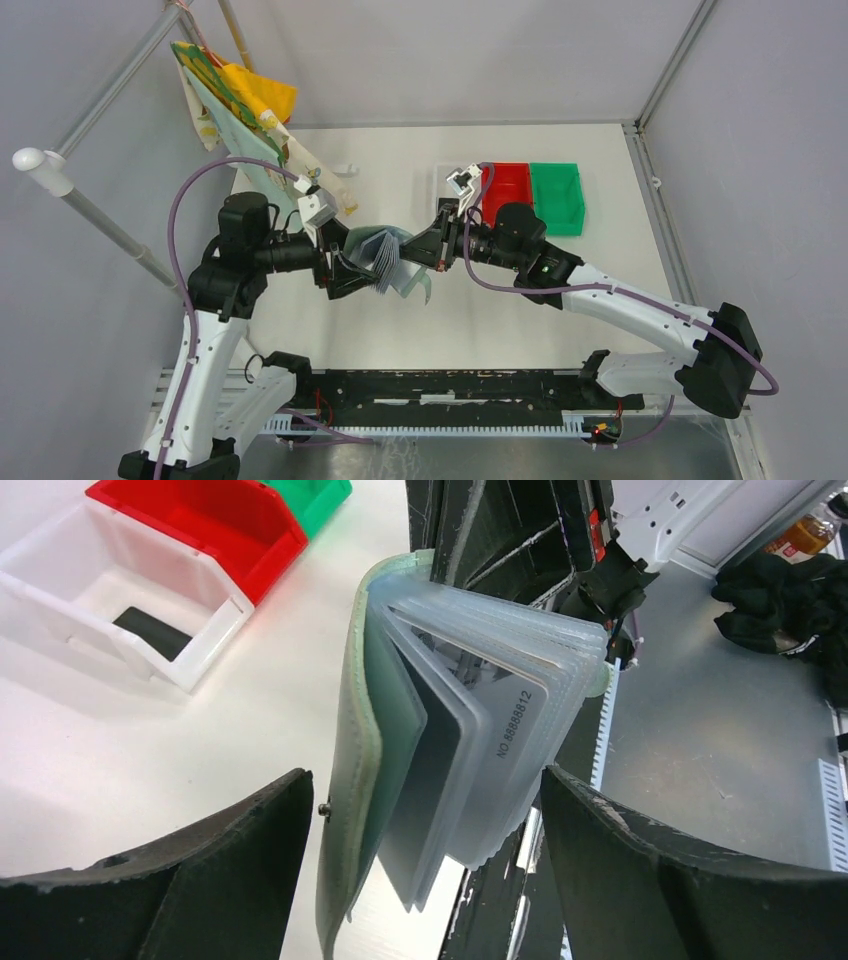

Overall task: Take the credit cards out of the card holder
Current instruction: Remove the credit card from the card holder.

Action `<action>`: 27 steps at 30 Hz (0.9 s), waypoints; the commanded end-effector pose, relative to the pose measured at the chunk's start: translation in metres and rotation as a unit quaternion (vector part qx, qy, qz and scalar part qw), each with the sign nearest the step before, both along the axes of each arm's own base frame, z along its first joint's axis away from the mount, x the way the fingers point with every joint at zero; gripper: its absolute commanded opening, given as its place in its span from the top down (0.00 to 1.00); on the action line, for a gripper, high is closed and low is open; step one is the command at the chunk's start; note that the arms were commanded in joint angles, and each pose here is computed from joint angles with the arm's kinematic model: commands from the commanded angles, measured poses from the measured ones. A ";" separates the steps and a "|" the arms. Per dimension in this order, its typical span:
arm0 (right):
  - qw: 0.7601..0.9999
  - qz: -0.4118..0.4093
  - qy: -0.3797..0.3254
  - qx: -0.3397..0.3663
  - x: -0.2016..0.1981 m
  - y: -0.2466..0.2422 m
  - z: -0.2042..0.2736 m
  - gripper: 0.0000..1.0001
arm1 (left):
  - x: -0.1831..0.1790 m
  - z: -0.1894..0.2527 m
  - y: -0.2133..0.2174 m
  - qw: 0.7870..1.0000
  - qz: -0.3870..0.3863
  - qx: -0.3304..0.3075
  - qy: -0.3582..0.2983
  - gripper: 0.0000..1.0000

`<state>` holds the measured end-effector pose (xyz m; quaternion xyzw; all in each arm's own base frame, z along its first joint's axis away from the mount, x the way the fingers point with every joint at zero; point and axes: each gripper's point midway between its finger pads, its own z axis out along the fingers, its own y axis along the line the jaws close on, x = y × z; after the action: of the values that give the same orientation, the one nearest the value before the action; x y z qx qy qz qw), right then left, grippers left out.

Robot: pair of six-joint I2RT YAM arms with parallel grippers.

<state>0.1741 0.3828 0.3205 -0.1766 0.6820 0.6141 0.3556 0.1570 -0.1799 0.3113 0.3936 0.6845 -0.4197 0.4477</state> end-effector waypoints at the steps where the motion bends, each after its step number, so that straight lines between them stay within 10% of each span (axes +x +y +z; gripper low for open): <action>1: 0.996 -0.006 -0.043 0.079 0.000 0.000 0.063 1.00 | -0.007 0.012 -0.006 0.999 -0.030 -0.022 -0.005 0.10; 27: 0.997 -0.019 -0.036 0.073 -0.001 0.006 0.062 1.00 | -0.016 0.009 -0.006 0.998 -0.051 -0.018 -0.022 0.10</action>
<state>0.1728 0.3892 0.3252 -0.1663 0.6875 0.6094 0.3582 0.1433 -0.1824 0.3103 0.4265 0.6611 -0.4345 0.4385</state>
